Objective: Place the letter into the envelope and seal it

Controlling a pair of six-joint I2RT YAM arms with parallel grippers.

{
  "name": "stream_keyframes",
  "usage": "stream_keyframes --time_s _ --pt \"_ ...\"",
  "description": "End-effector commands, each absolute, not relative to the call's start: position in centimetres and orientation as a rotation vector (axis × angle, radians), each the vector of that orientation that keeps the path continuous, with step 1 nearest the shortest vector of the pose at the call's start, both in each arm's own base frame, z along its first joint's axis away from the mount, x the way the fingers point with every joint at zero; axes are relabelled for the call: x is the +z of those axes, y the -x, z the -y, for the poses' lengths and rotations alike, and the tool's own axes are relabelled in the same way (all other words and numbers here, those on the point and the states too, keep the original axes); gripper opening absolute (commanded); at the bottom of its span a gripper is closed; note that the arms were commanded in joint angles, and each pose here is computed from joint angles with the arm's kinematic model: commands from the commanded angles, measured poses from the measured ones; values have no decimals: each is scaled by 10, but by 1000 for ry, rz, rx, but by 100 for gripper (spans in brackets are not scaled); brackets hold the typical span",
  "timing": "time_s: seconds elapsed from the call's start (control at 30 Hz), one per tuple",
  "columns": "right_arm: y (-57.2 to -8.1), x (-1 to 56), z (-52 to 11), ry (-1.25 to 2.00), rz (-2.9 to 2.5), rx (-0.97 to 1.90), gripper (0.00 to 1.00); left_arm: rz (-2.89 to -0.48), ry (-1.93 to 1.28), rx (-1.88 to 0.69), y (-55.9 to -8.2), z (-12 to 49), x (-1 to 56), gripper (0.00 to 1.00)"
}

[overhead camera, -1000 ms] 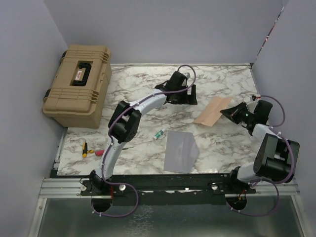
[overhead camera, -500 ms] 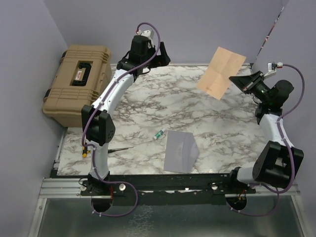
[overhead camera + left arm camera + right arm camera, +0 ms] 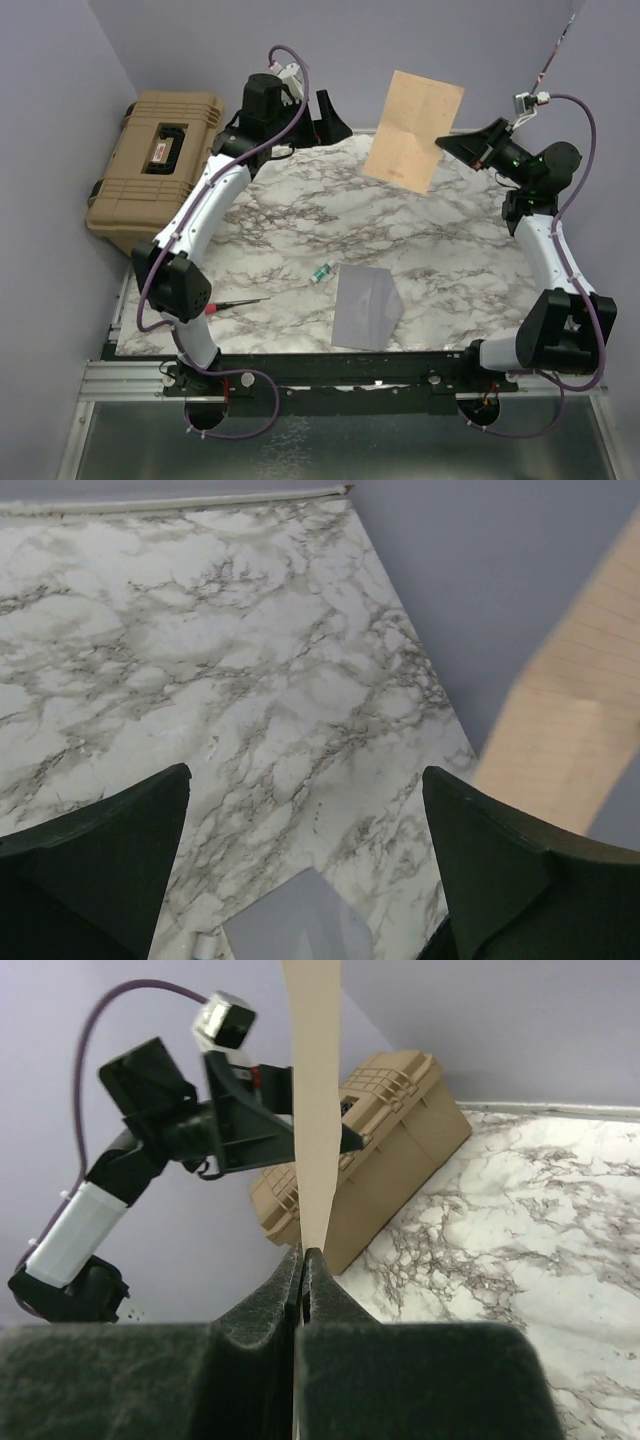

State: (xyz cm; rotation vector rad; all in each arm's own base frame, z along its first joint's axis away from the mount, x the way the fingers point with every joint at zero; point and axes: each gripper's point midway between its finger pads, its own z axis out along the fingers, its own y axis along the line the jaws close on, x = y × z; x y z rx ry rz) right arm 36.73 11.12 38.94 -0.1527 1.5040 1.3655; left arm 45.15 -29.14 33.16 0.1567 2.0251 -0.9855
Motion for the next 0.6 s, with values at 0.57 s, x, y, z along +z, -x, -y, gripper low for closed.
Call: stream_keyframes --time_s 0.57 --pt "-349 436 -161 369 -1344 1557 0 -1753 -381 -1435 -373 307 389 94"
